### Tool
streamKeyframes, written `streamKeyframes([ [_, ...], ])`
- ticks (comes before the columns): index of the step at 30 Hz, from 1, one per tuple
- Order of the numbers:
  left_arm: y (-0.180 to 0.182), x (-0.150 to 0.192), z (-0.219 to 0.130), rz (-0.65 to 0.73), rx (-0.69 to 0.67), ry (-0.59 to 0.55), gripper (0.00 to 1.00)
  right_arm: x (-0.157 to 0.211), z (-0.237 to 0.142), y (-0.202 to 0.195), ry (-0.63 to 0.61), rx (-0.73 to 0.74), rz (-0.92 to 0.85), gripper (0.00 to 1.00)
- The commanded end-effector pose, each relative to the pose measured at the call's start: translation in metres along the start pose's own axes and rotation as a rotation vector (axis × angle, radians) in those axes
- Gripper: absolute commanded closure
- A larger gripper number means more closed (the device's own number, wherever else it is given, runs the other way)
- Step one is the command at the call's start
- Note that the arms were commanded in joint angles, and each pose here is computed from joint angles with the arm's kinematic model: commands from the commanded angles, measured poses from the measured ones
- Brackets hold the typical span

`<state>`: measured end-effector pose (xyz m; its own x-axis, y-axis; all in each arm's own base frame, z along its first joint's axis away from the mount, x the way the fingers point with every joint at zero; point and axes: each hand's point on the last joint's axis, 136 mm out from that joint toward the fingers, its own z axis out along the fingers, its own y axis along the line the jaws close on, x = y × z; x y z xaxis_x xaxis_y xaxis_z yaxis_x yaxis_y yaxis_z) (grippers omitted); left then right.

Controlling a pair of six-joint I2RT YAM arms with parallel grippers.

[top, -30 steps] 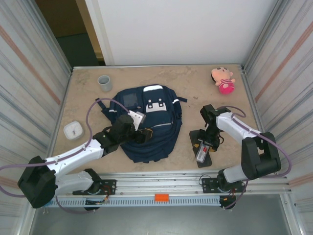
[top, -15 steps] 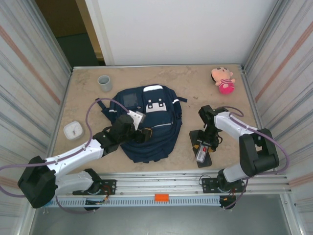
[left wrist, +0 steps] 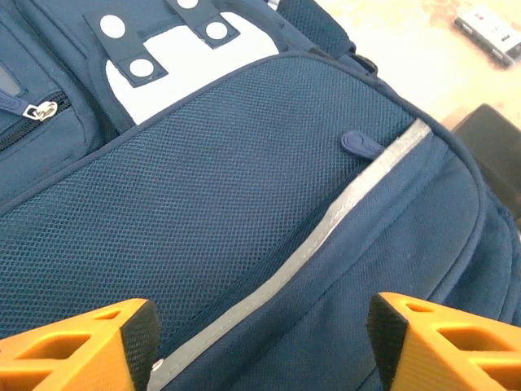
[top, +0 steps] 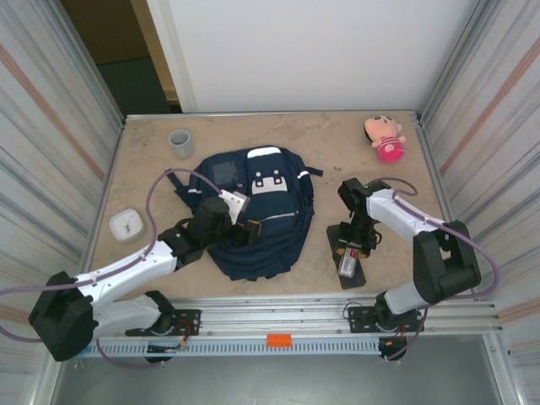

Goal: Pack books, pencil case, and school supplies into a backpack

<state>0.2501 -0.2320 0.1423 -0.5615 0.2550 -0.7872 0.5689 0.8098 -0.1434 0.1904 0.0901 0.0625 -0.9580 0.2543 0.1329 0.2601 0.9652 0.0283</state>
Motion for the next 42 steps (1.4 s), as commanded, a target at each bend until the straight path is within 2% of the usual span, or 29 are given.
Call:
streamKeyframes([
  [1,-0.007,-0.022,-0.019,0.171,0.034,-0.042,0.27,-0.008,-0.047,0.024,-0.15,-0.137,-0.052,0.6],
  [6,-0.03,-0.021,-0.041,0.469,0.218,-0.064,0.27,-0.019,-0.104,0.071,-0.429,-0.505,-0.129,0.65],
  [9,-0.032,-0.014,-0.043,0.605,0.238,-0.043,0.25,-0.017,-0.132,0.086,-0.578,-0.698,-0.159,0.65],
  [14,-0.022,0.005,-0.032,0.776,0.226,0.078,0.18,-0.015,-0.151,0.086,-0.708,-0.824,-0.16,0.67],
  [16,-0.012,0.013,-0.027,0.805,0.221,0.134,0.16,-0.012,-0.156,0.088,-0.728,-0.86,-0.175,0.67],
  [18,-0.005,0.014,-0.022,0.777,0.238,0.162,0.16,-0.009,-0.158,0.091,-0.73,-0.884,-0.198,0.66],
  [33,0.009,0.018,0.017,0.804,0.206,0.206,0.14,-0.004,-0.147,0.104,-0.694,-0.865,-0.27,0.67],
  [36,0.015,0.018,0.024,0.805,0.171,0.216,0.3,-0.003,-0.146,0.103,-0.694,-0.862,-0.272,0.67],
  [40,0.01,-0.001,0.014,0.805,0.159,0.16,0.7,-0.003,-0.148,0.101,-0.707,-0.852,-0.269,0.67],
  [42,0.003,-0.017,0.003,0.813,0.152,0.097,0.81,-0.003,-0.145,0.099,-0.703,-0.841,-0.264,0.67],
])
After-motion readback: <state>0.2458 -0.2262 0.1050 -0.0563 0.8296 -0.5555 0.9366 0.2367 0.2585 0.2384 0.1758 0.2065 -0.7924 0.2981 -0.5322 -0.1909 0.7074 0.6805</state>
